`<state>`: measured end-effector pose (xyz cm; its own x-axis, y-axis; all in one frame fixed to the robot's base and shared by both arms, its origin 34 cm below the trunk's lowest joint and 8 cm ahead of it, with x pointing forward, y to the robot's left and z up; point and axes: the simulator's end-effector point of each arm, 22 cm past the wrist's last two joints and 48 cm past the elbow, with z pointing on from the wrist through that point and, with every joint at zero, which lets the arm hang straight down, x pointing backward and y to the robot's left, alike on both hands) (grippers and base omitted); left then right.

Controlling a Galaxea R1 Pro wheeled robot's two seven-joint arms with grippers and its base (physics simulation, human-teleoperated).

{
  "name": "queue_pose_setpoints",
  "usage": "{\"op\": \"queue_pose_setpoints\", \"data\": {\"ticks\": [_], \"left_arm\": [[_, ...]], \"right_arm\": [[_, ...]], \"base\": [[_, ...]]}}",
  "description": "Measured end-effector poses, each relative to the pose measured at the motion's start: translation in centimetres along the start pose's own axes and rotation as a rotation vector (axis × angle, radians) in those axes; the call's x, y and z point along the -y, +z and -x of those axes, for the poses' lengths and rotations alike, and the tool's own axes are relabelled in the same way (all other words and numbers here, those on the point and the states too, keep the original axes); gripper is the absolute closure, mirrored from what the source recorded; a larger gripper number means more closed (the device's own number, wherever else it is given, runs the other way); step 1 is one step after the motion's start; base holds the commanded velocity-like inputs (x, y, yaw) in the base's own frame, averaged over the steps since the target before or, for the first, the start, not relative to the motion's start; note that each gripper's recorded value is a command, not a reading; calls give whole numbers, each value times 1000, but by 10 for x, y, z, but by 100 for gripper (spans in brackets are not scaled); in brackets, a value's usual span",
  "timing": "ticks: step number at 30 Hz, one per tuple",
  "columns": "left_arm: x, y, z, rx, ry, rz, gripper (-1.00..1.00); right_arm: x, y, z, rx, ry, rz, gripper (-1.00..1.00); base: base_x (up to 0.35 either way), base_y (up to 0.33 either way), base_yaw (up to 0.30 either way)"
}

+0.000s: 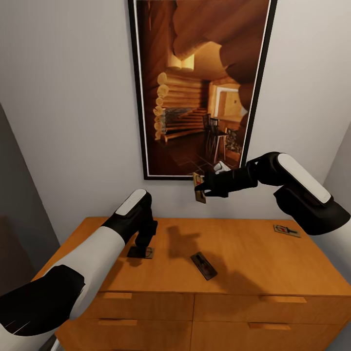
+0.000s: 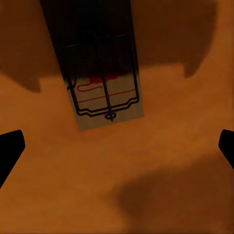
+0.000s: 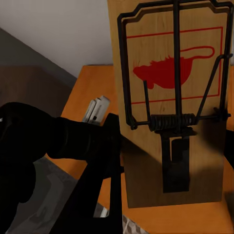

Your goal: Take the four mousetraps from the cabinet in the bathroom and place them on the bathroom floor. Make sure all four end up on the same floor surface, and ensure that at least two of them are either under or directly next to the same bathroom sink.

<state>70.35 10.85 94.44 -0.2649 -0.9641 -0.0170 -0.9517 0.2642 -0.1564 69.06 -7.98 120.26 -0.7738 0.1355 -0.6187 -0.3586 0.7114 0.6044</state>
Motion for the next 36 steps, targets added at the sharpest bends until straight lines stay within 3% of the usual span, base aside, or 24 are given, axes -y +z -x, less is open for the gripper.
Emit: {"op": "queue_pose_setpoints", "data": {"ticks": [7,36], "left_arm": [[0,0,1,3,-1,0,-100],[-7,40,2,7,-4,-9,-100]], "right_arm": [[0,0,1,1,1,0,100],[28,18,-29,1,0,2,100]], "base": [[1,-2,0],[0,0,0]]}}
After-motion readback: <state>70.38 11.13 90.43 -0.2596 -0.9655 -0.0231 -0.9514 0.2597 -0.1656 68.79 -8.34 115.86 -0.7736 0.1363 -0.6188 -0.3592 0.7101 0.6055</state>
